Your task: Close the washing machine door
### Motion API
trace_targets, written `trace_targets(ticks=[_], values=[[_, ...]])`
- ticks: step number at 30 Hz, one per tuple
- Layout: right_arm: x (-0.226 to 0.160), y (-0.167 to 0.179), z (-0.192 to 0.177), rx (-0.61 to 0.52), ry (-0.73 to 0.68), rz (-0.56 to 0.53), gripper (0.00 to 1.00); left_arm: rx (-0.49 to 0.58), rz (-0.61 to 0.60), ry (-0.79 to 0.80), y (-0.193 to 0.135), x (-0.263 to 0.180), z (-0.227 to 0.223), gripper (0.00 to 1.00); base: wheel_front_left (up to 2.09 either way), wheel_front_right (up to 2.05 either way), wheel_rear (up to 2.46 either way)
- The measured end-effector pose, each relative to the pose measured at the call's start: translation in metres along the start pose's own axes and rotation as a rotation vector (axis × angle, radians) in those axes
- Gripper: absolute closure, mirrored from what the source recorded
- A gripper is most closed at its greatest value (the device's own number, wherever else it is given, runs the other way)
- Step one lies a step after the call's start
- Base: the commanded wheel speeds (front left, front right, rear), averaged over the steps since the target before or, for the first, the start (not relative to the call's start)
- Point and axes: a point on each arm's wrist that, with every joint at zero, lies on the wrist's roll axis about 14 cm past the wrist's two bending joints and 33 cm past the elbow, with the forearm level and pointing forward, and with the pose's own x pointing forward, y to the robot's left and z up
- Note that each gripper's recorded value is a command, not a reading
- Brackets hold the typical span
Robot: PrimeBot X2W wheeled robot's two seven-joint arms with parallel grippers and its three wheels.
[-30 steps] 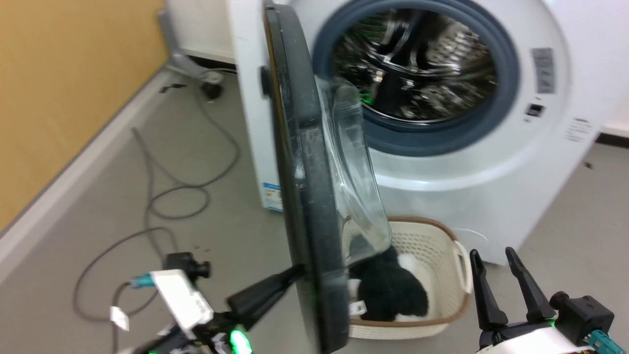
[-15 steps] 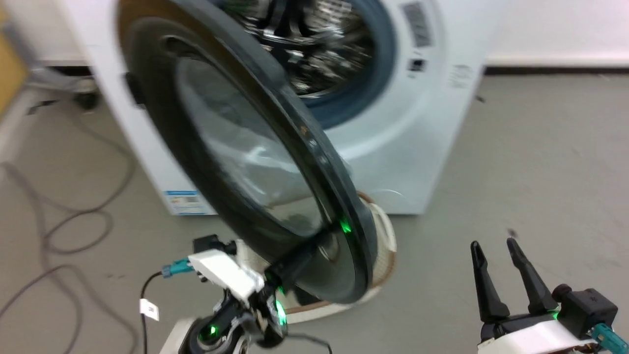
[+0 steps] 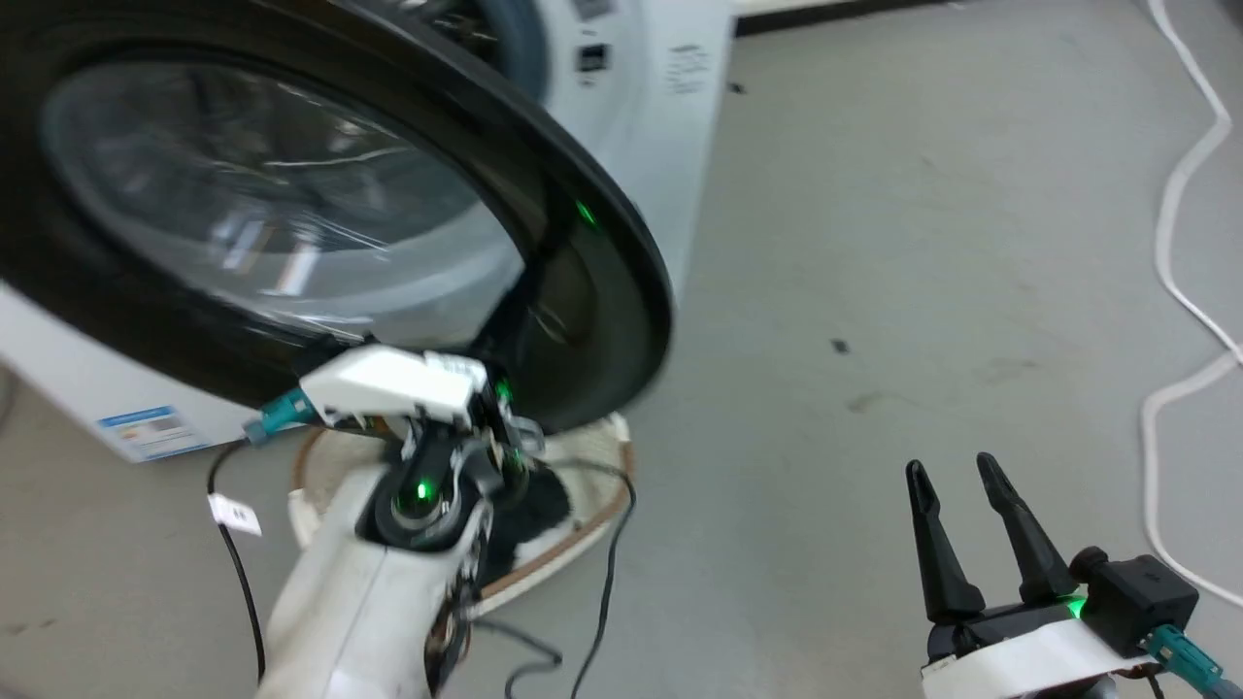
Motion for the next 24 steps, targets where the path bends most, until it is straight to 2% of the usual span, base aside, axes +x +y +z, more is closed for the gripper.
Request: trace_targets(ticks=[8, 18, 21, 24], values=[[-0.014, -0.024, -0.004, -0.016, 0.020, -0.085, 0.00, -0.013, -0.002, 0.013, 0.001, 0.041, -0.013, 1.00, 0.00, 0.00, 0.00], [-0.004, -0.003, 0.000, 0.006, -0.004, -0.018, 0.00, 0.036, -0.025, 0.060, -0.011, 0.017, -0.017, 1.00, 0.00, 0.00, 0.00], [0.000, 0.004, 0.004, 0.010, -0.021, 0.009, 0.00, 0.145, -0.011, 0.147, -0.005, -0.005, -0.033, 1.00, 0.00, 0.00, 0.00], [0.003, 0.014, 0.009, 0.015, -0.039, 0.046, 0.00, 0.323, 0.011, 0.213, 0.004, -0.033, -0.039, 1.00, 0.00, 0.00, 0.00]])
